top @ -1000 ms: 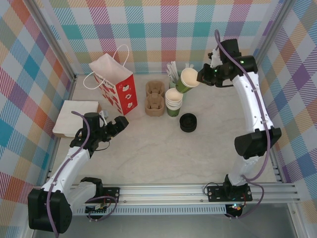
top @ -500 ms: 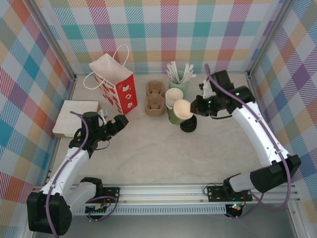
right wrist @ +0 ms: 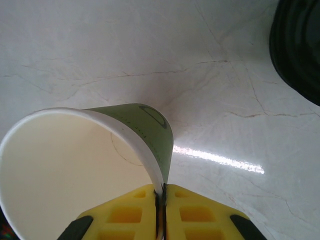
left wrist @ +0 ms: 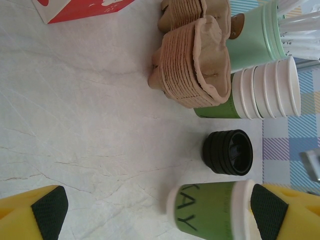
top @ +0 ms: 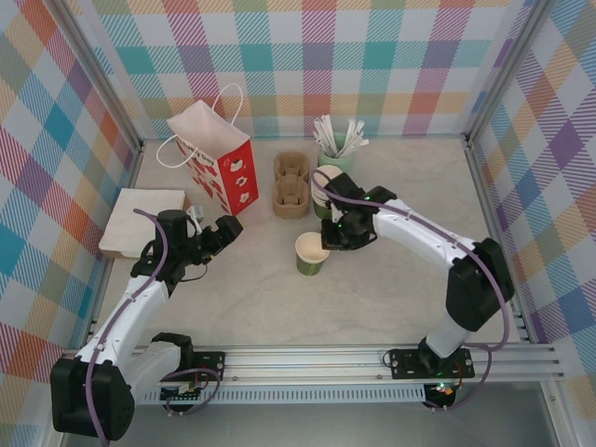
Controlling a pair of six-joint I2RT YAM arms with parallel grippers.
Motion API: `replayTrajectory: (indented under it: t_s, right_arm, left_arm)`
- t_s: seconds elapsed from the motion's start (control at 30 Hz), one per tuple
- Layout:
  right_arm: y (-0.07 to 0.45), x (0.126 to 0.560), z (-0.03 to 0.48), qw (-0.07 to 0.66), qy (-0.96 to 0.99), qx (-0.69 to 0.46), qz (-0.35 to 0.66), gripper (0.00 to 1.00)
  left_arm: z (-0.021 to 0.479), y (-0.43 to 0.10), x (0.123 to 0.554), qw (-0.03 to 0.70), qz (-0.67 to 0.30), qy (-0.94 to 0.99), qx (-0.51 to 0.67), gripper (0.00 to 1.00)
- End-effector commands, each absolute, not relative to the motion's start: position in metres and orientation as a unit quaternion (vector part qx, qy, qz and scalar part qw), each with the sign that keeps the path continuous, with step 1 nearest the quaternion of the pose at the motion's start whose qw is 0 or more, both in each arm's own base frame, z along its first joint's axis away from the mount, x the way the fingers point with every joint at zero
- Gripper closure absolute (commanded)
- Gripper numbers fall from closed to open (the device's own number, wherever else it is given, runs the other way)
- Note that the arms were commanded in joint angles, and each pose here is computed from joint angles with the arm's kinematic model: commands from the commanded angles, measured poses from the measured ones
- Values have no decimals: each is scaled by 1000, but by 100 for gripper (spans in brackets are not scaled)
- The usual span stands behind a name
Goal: Pack the takeout coffee
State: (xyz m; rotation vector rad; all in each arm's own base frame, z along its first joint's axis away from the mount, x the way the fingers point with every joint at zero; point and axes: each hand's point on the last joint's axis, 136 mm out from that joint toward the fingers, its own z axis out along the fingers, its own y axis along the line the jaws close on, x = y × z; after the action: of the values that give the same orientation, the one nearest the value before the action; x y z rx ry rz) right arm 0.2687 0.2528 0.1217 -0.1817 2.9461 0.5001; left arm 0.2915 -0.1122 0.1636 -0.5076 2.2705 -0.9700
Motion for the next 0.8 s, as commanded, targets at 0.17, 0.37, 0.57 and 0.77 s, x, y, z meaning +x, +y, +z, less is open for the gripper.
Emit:
replayTrajectory:
  t_s: [0.17, 0.37, 0.57, 0.77]
  right_arm:
    - [258, 281, 112, 82, 984, -66, 142, 84]
    - [256, 280, 129, 103, 980, -66, 154, 66]
    - [248, 282, 163, 142, 975, -69, 158, 55]
    - [214, 286, 186, 179, 975, -65, 116, 45]
  left_arm:
    - [170, -119, 296, 308, -378, 854, -183, 4]
    - [172, -120, 296, 310, -379, 853, -182, 4]
    - [177, -123, 297, 315, -386, 850, -174, 4]
    - [184, -128, 297, 320, -396, 845, -163, 3]
